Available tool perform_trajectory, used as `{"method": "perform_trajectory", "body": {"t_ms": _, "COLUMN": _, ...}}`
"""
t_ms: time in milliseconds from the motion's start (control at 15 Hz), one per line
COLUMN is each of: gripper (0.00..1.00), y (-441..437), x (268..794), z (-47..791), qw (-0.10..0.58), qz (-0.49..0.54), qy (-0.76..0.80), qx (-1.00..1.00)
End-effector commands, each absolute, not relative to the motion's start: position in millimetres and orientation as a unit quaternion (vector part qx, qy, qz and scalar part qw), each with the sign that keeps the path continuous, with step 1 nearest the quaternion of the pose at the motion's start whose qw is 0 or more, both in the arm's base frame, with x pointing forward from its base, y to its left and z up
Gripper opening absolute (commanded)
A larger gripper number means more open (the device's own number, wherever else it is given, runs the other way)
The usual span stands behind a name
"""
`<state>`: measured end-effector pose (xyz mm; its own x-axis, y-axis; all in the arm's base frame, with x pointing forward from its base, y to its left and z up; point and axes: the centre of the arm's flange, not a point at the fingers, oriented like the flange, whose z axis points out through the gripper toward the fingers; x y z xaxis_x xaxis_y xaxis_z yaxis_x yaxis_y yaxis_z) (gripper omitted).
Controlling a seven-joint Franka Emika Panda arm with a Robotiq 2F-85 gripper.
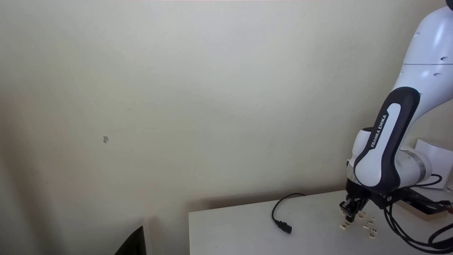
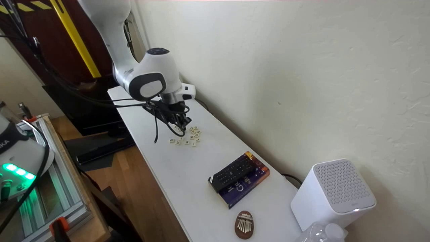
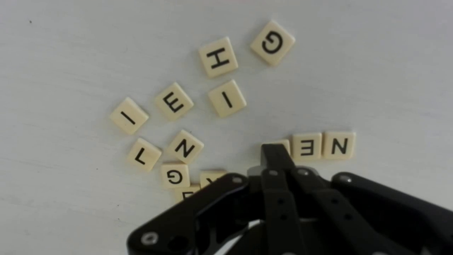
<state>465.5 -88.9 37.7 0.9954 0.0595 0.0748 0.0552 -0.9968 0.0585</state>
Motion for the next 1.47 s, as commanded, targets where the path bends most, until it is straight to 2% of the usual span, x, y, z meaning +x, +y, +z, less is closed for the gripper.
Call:
{"method": "perform_trajectory", "body": {"t_ms": 0, "gripper": 0.00, "y": -85.2, "x": 452.1, "z": 23.6, "qw": 0.029, "qz": 0.017, "qy": 0.039, "qx": 0.999}}
{"method": "perform_trajectory", "body": {"t_ms": 1400, "gripper": 0.00, "y": -85.1, "x": 447.0, "z": 20.9, "qw": 0.025, "qz": 0.016, "qy": 0.033, "qx": 0.999}}
